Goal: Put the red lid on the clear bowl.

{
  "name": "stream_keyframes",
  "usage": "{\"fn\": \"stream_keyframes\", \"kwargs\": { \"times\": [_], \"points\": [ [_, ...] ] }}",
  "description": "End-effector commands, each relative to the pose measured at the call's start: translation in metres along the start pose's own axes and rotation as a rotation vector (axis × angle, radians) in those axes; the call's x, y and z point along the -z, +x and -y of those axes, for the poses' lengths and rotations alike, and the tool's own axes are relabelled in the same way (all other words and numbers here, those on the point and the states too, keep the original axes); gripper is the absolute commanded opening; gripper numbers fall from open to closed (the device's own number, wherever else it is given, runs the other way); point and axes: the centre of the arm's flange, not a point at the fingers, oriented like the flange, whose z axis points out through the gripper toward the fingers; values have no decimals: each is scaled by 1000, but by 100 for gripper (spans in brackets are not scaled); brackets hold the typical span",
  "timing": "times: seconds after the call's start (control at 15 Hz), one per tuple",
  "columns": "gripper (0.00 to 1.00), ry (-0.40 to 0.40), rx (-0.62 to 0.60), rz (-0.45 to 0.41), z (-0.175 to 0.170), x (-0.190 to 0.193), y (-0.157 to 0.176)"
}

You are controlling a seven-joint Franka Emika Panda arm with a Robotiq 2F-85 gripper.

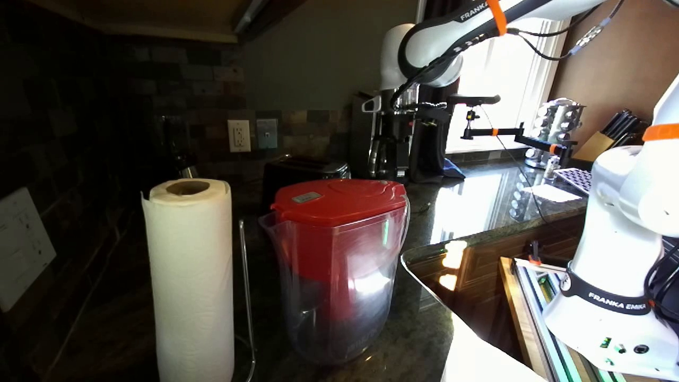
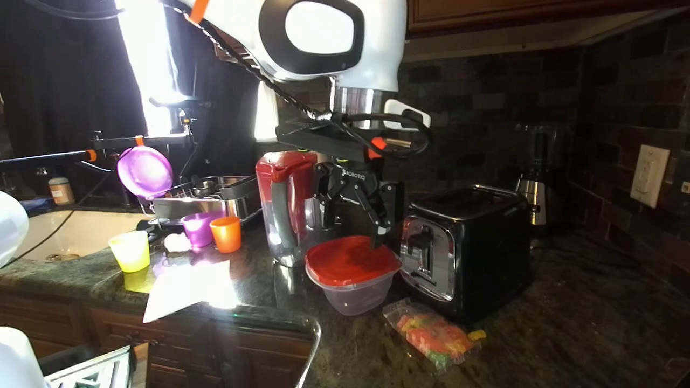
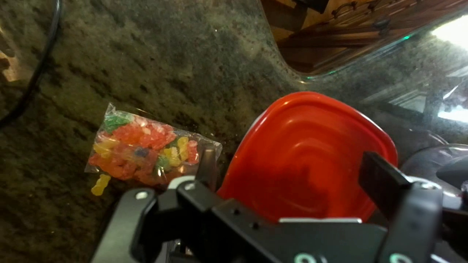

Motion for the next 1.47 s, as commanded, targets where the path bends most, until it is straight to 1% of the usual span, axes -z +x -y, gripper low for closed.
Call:
{"fn": "stream_keyframes", "kwargs": {
  "times": [0.0,0.27,0.73,1.13,1.2,1.4],
  "points": [
    [100,-52,-48,-109,22,16,-39],
    [100,-97,-54,-190,32,29,-59],
    [100,-136,-80,-303,47,38,-82],
    [100,-134,-88,-340,56,41,-94],
    [100,-125,-71,-311,48,46,-81],
    [100,-125,-76,-320,50,47,-86]
  ]
}}
